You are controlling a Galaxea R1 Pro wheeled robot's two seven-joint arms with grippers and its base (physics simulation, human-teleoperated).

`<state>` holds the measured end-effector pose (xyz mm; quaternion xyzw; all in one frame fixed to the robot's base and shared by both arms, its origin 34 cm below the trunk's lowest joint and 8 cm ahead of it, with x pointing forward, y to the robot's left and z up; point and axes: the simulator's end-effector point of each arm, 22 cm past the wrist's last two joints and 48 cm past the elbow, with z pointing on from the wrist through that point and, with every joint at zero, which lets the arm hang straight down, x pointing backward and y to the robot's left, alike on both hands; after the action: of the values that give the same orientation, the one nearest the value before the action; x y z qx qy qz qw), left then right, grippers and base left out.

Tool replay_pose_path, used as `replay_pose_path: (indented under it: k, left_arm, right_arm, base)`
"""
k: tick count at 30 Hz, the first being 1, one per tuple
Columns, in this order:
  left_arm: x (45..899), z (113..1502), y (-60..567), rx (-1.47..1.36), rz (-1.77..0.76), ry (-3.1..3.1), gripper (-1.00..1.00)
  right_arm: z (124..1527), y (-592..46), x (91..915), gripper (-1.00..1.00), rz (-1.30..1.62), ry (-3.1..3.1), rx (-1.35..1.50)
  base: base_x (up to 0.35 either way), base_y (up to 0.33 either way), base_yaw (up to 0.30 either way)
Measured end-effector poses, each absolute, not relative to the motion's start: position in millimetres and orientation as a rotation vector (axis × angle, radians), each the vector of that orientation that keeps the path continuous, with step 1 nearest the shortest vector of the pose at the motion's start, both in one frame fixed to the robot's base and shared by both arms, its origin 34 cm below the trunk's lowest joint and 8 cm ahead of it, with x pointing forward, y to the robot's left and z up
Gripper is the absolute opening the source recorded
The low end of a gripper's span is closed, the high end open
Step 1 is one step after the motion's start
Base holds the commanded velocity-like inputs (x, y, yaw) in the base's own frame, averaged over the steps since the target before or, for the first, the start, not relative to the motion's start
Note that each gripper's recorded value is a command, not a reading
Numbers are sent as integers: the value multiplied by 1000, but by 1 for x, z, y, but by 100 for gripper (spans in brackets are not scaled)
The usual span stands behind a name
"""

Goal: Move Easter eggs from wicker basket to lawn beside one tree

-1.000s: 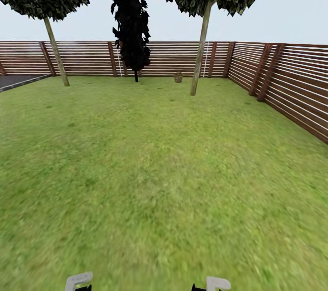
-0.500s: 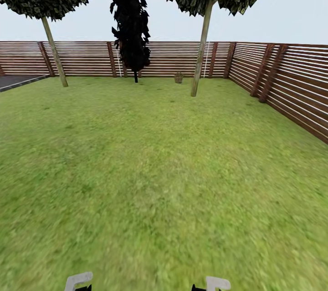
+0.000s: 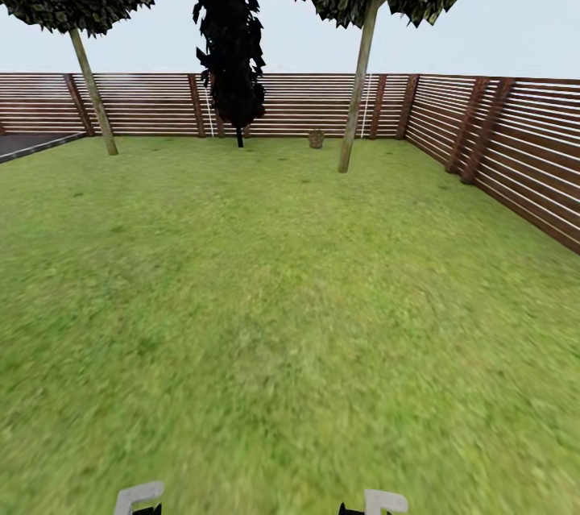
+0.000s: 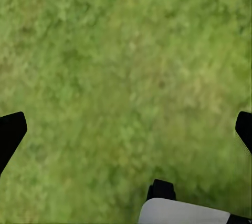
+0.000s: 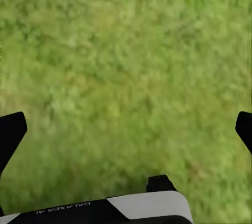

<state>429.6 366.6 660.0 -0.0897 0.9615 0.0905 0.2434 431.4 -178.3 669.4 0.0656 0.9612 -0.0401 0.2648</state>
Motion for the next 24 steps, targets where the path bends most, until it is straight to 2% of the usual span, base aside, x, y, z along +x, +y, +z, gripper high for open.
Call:
replay_pose_path:
  k: [24]
  left_arm:
    - [430, 660, 365, -245, 246, 2628, 100]
  right_arm:
    - [669, -178, 431, 100, -108, 2598, 177]
  base:
    - [248, 0, 0]
